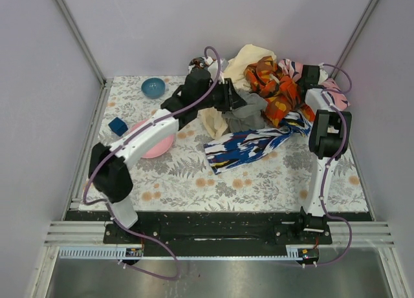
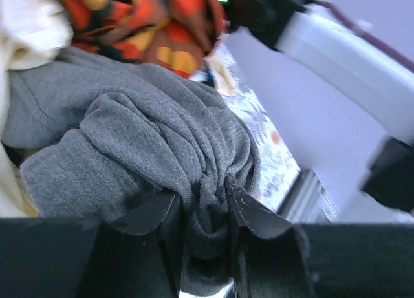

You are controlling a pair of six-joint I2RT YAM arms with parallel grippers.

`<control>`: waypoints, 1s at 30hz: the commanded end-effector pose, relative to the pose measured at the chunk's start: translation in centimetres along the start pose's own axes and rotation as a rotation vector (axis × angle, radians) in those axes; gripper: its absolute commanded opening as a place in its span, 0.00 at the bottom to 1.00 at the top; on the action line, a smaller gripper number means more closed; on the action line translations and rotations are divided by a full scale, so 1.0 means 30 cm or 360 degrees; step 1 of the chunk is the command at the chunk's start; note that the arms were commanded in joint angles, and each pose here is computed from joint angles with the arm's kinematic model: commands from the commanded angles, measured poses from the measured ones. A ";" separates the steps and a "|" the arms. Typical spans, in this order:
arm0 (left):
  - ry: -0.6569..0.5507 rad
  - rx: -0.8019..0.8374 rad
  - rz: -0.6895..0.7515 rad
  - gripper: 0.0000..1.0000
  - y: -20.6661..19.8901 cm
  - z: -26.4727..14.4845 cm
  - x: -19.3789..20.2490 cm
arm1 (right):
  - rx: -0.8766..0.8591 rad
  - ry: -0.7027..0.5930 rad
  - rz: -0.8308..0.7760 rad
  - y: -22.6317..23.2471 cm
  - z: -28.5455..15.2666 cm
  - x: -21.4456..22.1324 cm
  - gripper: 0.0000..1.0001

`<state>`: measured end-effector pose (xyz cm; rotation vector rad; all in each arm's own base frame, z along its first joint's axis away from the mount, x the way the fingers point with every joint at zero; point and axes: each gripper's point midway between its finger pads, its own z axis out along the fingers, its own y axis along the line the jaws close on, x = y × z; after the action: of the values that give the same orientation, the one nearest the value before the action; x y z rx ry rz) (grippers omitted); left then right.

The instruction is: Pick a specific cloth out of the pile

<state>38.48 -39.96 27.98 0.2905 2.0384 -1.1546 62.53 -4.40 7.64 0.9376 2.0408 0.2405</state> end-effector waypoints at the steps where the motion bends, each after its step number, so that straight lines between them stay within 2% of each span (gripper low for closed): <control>1: -0.0284 0.0394 0.0364 0.00 -0.365 -0.303 -0.139 | 0.0064 0.0082 -0.0015 -0.023 0.008 0.089 0.00; 7: -0.0544 0.0466 0.0541 0.00 -0.508 -0.574 -0.206 | 0.0076 0.0067 -0.0026 -0.032 0.011 0.083 0.00; 13: -0.0655 0.0381 0.0598 0.00 -0.515 -0.711 -0.219 | 0.0035 0.0059 -0.0103 -0.013 -0.002 0.070 0.00; 17: -0.0692 0.0226 0.0574 0.00 -0.455 -0.769 -0.207 | -0.0033 0.0038 -0.0219 0.022 -0.050 0.030 0.19; 21: -0.0644 0.0075 0.0535 0.01 -0.367 -0.811 -0.141 | -0.0071 -0.0030 -0.0332 0.059 -0.141 -0.040 0.44; 22: -0.0633 0.0042 0.0521 0.01 -0.344 -0.820 -0.120 | -0.0068 -0.0065 -0.0358 0.065 -0.173 -0.068 0.56; 23: -0.0624 0.0012 0.0496 0.02 -0.322 -0.828 -0.100 | -0.0062 -0.0100 -0.0384 0.068 -0.201 -0.092 0.79; 24: -0.0616 -0.0009 0.0476 0.01 -0.302 -0.842 -0.076 | -0.0045 -0.0138 -0.0408 0.068 -0.236 -0.116 0.93; 25: -0.0598 -0.0030 0.0463 0.01 -0.282 -0.852 -0.050 | -0.0027 -0.0165 -0.0427 0.060 -0.263 -0.132 0.99; 30: -0.0497 -0.0213 0.0346 0.01 -0.147 -0.886 0.083 | 0.0105 -0.0331 -0.0506 0.032 -0.424 -0.247 0.99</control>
<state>21.47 -23.76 36.30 0.3536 1.7886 -0.9025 58.35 -4.83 13.72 0.6767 2.0705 0.0660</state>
